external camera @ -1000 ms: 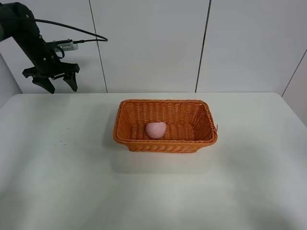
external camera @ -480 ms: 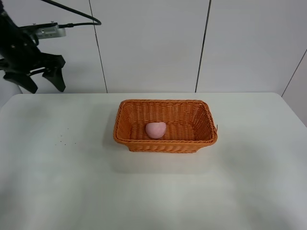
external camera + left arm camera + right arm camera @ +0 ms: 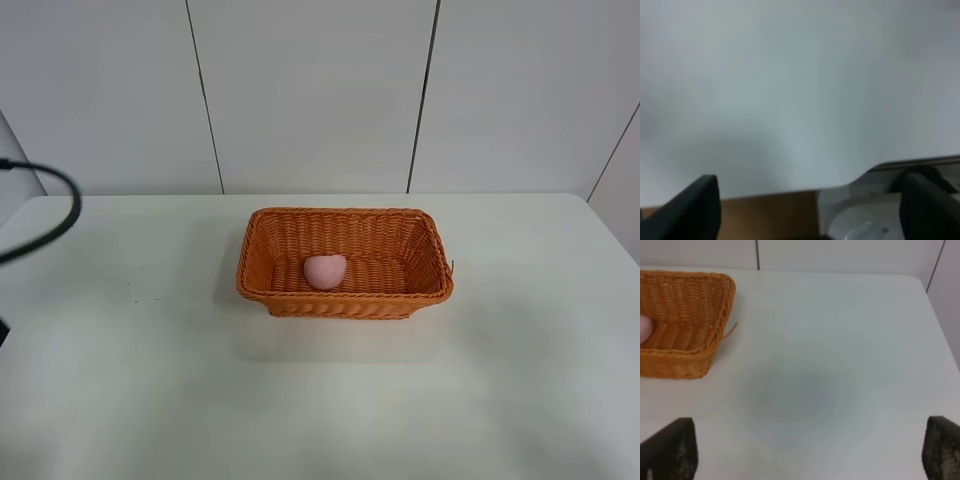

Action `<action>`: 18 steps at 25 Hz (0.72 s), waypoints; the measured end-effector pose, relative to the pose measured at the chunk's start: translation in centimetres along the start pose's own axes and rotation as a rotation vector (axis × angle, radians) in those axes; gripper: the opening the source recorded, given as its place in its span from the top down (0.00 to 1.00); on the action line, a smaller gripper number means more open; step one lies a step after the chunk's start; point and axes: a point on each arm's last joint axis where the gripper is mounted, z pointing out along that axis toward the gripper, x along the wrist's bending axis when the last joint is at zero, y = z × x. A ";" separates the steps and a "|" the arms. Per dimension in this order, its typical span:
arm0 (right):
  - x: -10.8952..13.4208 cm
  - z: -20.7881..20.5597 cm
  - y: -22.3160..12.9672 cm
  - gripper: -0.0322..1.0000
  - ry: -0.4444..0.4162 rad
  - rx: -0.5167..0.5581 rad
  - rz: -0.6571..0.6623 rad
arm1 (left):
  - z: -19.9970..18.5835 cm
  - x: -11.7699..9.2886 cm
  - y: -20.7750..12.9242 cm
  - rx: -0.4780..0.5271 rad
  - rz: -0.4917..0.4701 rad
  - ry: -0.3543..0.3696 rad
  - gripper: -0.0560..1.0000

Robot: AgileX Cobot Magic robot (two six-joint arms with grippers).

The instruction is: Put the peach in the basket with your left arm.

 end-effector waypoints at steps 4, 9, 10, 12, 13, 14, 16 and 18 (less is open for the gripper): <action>0.0 0.0 0.0 0.30 0.000 0.000 0.000 | 0.0 0.1 -5.3 -0.165 0.009 0.012 0.23; 0.0 0.0 0.0 0.30 0.000 0.000 0.000 | 1.0 0.1 -9.7 -0.362 0.016 0.010 0.23; 0.0 0.0 0.0 0.30 0.000 0.000 0.000 | 0.9 0.0 -10.4 -0.403 0.017 0.006 0.23; 0.0 0.0 0.0 0.30 0.000 0.000 0.000 | 0.5 -0.1 -11.5 -0.488 0.021 -0.002 0.23; 0.0 0.0 0.0 0.30 0.000 0.000 0.000 | 0.3 -0.1 -11.9 -0.521 0.023 -0.003 0.23; 0.0 0.0 0.0 0.30 0.000 0.000 0.000 | 0.2 -0.1 -12.4 -0.557 0.025 -0.004 0.23; 0.0 0.0 0.0 0.30 0.000 0.000 0.000 | -0.1 -0.1 -13.2 -0.618 0.028 -0.004 0.23; 0.0 0.0 0.0 0.30 0.000 0.000 0.000 | -0.1 -0.1 -13.4 -0.634 0.029 -0.005 0.23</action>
